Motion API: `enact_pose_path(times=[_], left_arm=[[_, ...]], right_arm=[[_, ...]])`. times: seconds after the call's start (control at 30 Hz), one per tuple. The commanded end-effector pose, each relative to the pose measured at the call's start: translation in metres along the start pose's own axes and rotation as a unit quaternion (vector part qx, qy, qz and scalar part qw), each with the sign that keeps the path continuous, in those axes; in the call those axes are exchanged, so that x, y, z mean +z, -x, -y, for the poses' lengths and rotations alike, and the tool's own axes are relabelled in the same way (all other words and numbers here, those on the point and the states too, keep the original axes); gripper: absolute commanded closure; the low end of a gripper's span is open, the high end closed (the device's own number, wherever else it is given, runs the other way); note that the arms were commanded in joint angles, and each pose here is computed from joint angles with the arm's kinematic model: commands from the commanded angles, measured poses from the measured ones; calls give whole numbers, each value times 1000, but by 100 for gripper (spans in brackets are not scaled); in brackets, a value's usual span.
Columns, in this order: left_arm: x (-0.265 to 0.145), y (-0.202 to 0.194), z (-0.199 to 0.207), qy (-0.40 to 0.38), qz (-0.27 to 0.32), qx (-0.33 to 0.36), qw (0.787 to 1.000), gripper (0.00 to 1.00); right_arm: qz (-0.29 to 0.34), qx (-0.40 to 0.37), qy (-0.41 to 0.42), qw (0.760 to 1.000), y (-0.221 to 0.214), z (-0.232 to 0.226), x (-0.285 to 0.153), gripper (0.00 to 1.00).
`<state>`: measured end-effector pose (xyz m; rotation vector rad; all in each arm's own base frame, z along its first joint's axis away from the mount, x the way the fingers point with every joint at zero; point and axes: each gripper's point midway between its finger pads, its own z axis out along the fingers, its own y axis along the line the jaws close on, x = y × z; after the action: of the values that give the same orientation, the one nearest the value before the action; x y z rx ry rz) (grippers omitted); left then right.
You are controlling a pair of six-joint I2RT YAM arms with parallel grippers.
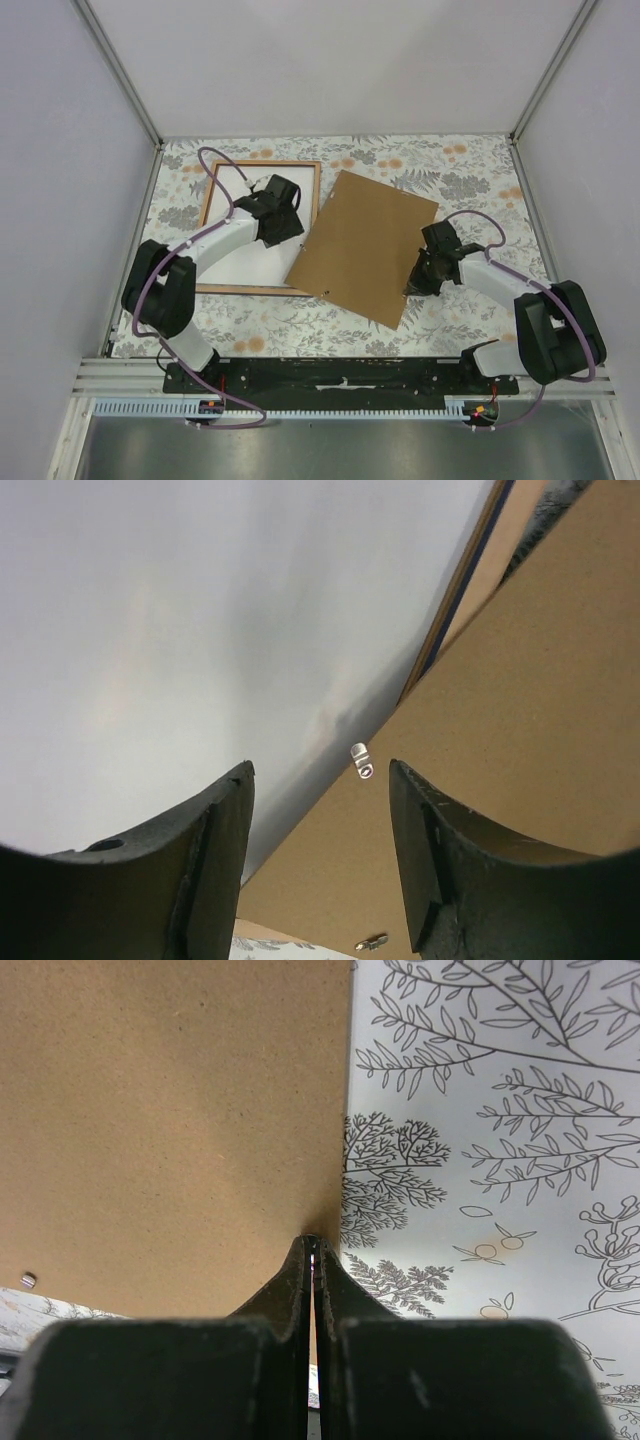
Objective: Put the photo into the frame
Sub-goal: Move the backboard to the center of the board.
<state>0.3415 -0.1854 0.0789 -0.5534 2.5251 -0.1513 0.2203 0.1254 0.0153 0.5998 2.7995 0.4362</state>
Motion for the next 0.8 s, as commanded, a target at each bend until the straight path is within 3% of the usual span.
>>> enact_pose_path(times=[0.0,0.3,0.77], left_arm=[[-12,9,34,-139,-7,121,983,39],[-8,-12,27,-234,-90,178,952,43],[5,-42,0,-226,-160,198,940,37]], right_arm=[[26,-19,-2,999,17,-7,2,100],[31,-42,-22,998,26,-4,8,100],[27,-56,-19,998,33,-10,14,100]])
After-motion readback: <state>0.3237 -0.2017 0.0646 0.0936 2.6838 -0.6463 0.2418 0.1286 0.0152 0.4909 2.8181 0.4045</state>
